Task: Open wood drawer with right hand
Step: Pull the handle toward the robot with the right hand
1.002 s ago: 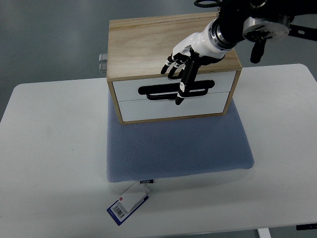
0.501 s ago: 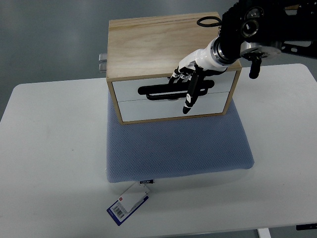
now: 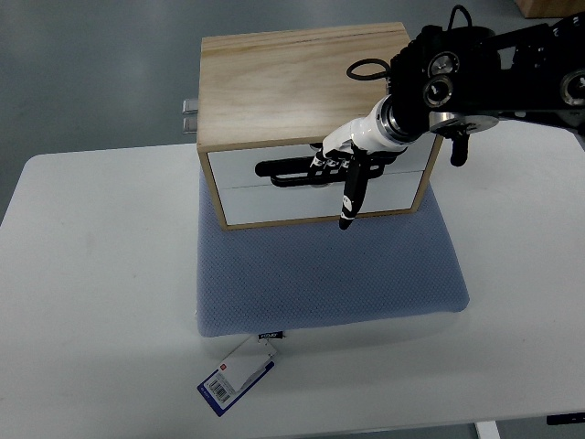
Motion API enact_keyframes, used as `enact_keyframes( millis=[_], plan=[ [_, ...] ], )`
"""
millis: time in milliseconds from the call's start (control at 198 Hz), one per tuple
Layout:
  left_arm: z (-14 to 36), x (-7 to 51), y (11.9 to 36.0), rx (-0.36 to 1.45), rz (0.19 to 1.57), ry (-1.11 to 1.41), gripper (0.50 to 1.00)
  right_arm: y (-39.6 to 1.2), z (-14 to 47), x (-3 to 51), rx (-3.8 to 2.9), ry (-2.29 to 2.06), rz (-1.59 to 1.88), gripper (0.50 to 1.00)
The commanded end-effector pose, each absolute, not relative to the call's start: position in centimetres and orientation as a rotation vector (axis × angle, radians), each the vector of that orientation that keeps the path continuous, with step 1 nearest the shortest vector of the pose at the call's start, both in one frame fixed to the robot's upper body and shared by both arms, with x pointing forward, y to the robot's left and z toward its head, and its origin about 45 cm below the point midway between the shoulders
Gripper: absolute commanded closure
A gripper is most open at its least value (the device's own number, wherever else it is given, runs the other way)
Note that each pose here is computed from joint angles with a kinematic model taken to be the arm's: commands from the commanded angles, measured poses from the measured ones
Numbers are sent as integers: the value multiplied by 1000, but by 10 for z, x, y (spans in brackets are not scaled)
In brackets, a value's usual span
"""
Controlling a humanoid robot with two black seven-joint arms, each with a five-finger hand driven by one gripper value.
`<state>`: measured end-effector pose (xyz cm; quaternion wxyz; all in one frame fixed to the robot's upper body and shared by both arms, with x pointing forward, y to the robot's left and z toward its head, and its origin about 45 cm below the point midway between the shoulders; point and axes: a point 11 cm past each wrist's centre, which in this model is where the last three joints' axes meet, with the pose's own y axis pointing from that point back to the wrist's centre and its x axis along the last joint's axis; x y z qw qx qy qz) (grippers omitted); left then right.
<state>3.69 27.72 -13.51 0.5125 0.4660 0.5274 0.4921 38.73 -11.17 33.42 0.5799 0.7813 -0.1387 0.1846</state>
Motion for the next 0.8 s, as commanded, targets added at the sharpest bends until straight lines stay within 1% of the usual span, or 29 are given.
enact_keyframes(
  millis=[0,612,794],
  plan=[
    [-135,37,278,1122,1185,1268,500,-111,334,381,1828,-241,419,560],
    [-135,37,278,1122,1187,1269,500,-88,345,334,1903,96,422,560],
    [-135,37,279,1124,1189,1268,500,-83,351,324,1919,125,420,560]
  ],
)
